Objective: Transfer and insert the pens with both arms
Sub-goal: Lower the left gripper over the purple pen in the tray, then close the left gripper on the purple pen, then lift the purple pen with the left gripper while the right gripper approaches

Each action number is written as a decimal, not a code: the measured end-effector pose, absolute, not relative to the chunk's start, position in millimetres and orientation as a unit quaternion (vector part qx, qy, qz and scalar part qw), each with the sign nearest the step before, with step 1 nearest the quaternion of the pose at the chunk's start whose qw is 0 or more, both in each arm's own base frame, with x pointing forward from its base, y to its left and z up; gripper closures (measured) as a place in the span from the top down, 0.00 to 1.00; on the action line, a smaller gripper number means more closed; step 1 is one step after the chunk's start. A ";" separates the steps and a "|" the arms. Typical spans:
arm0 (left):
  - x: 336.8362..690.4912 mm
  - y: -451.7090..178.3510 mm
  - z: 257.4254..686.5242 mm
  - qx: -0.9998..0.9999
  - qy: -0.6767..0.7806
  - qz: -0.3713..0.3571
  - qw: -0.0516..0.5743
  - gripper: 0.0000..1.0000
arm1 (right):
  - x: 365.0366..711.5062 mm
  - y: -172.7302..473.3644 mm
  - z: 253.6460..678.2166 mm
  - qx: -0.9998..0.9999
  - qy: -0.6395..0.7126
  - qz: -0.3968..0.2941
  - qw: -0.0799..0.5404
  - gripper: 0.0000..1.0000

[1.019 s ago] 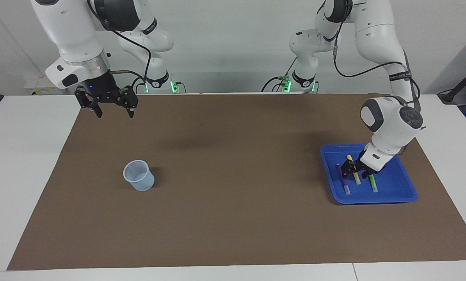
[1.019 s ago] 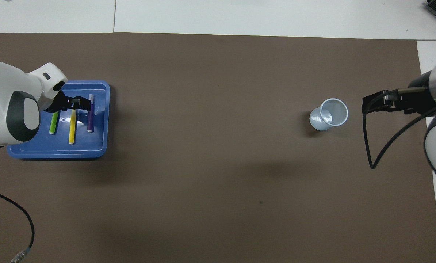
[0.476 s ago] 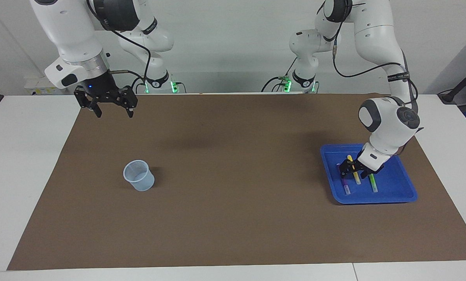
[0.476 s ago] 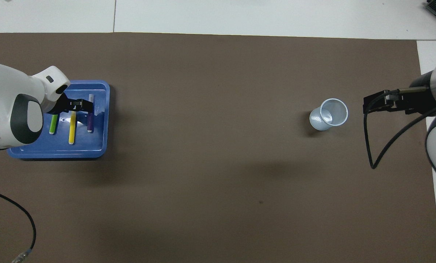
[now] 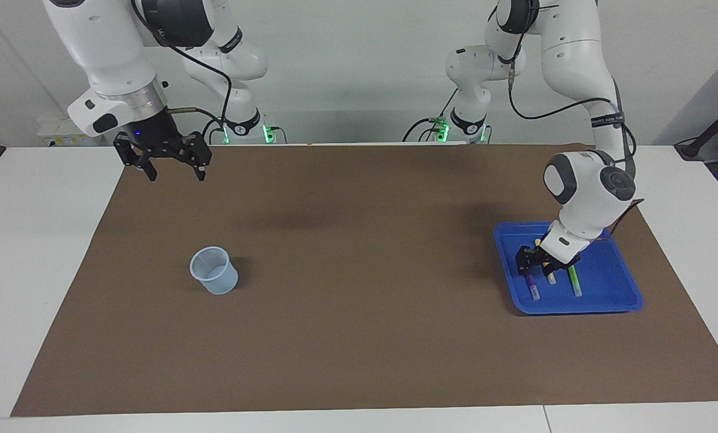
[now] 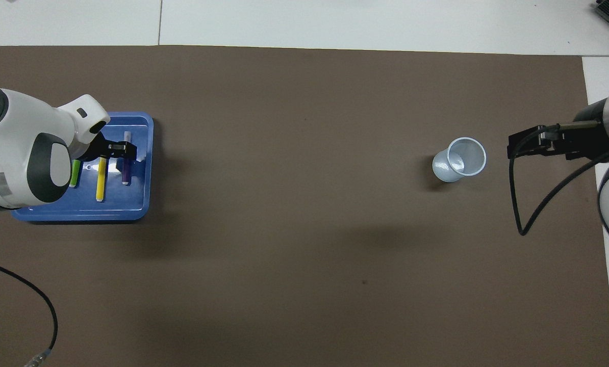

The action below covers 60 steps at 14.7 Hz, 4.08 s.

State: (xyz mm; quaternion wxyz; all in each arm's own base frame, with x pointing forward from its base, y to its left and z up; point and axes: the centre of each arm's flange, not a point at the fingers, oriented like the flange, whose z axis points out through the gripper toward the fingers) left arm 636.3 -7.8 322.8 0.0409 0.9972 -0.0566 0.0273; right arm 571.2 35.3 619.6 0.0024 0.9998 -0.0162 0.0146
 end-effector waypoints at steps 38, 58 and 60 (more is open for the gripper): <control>628.3 -11.1 307.3 0.998 -0.046 0.028 0.040 0.17 | 571.5 36.4 619.4 1.000 -0.016 0.016 -0.002 1.00; 627.1 -19.1 402.6 0.992 0.070 -0.046 0.093 0.17 | 570.7 44.8 618.3 1.000 -0.008 0.015 -0.003 1.00; 624.0 -38.0 404.1 0.980 0.142 -0.071 0.120 0.17 | 569.4 56.4 618.6 1.000 0.014 0.015 -0.003 1.00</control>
